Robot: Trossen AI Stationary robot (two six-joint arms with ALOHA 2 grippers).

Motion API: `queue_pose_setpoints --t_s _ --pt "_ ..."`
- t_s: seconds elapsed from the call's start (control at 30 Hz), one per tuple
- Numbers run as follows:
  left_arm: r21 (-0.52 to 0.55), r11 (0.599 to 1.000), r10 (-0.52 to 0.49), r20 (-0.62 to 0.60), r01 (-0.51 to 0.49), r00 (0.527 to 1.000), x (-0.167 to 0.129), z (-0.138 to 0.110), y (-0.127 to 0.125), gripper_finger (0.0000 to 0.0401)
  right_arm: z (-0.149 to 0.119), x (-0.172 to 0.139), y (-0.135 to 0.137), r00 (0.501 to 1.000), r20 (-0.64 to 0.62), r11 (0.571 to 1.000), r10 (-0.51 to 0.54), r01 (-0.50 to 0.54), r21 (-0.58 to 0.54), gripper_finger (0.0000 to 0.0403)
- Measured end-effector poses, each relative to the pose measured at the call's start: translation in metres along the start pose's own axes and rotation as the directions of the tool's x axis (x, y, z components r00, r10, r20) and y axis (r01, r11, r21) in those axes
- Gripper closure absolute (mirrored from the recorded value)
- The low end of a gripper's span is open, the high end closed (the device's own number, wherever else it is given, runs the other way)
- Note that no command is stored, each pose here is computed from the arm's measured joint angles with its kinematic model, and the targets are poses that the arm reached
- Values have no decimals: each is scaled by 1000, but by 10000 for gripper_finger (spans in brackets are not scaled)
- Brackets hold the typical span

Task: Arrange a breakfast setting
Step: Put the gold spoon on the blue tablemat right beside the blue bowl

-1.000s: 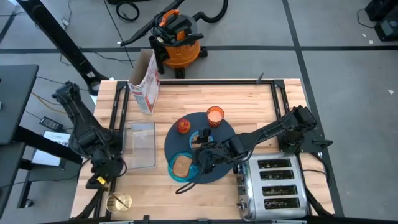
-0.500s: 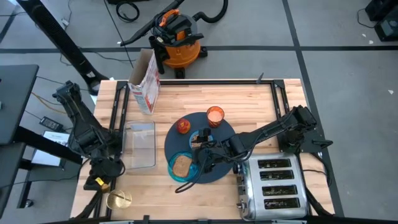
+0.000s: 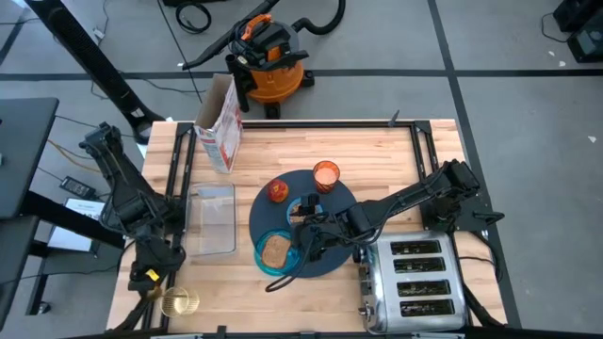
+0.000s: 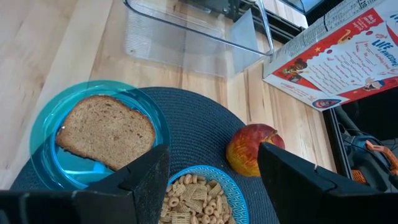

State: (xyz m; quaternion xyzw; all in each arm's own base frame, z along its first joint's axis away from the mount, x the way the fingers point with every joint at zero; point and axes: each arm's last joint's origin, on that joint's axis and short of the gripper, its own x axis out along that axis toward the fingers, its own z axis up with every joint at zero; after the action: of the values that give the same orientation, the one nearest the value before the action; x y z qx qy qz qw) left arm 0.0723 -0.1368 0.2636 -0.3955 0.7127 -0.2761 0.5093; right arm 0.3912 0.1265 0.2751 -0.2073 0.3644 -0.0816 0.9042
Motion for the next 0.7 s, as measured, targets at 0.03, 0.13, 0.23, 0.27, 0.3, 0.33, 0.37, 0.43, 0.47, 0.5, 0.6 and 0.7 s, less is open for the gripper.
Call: queue_pose_setpoints --t_s 0.03,0.13,0.23,0.27,0.3,0.33,0.37,0.43,0.47,0.5,0.6,0.7 --pt "-2 1000 -6 -3 6 1000 0 0 -1 373 0 0 0 1000 0 1000 0 0 0 155" --pt "-2 1000 -30 -4 30 1000 0 0 -3 388 0 0 0 1000 0 1000 0 0 0 155" --pt "4 998 -62 -4 62 998 0 0 -7 393 0 0 0 1000 0 1000 0 0 0 155" --pt "-1 998 -67 -4 67 998 0 0 -8 393 0 0 0 1000 0 1000 0 0 0 155" --pt "-4 998 -69 -4 69 998 0 0 -8 393 0 0 0 1000 0 1000 1 -1 -1 155" --pt "-5 997 -72 -4 72 997 0 0 -8 393 0 0 1 1000 1 1000 1 -1 -1 155" --pt "-7 997 -78 -3 78 997 0 0 -9 394 0 0 1 1000 1 1000 1 -1 -1 155" --pt "-15 996 -82 -3 82 997 -1 0 -9 394 0 0 1 1000 1 1000 1 -1 -1 155" --pt "-20 996 -82 -3 81 997 -1 0 -9 394 0 0 1 1000 1 1000 1 -1 -2 155" --pt "-21 996 -83 -5 83 997 -1 0 -10 394 0 0 1 1000 1 1000 1 -1 -2 155" --pt "-40 995 -94 -9 94 996 -1 0 -11 395 0 -1 1 1000 2 1000 3 -3 -3 155" --pt "-55 990 -133 -9 132 991 -3 -1 -14 395 0 -2 3 1000 5 1000 5 -5 -6 155"
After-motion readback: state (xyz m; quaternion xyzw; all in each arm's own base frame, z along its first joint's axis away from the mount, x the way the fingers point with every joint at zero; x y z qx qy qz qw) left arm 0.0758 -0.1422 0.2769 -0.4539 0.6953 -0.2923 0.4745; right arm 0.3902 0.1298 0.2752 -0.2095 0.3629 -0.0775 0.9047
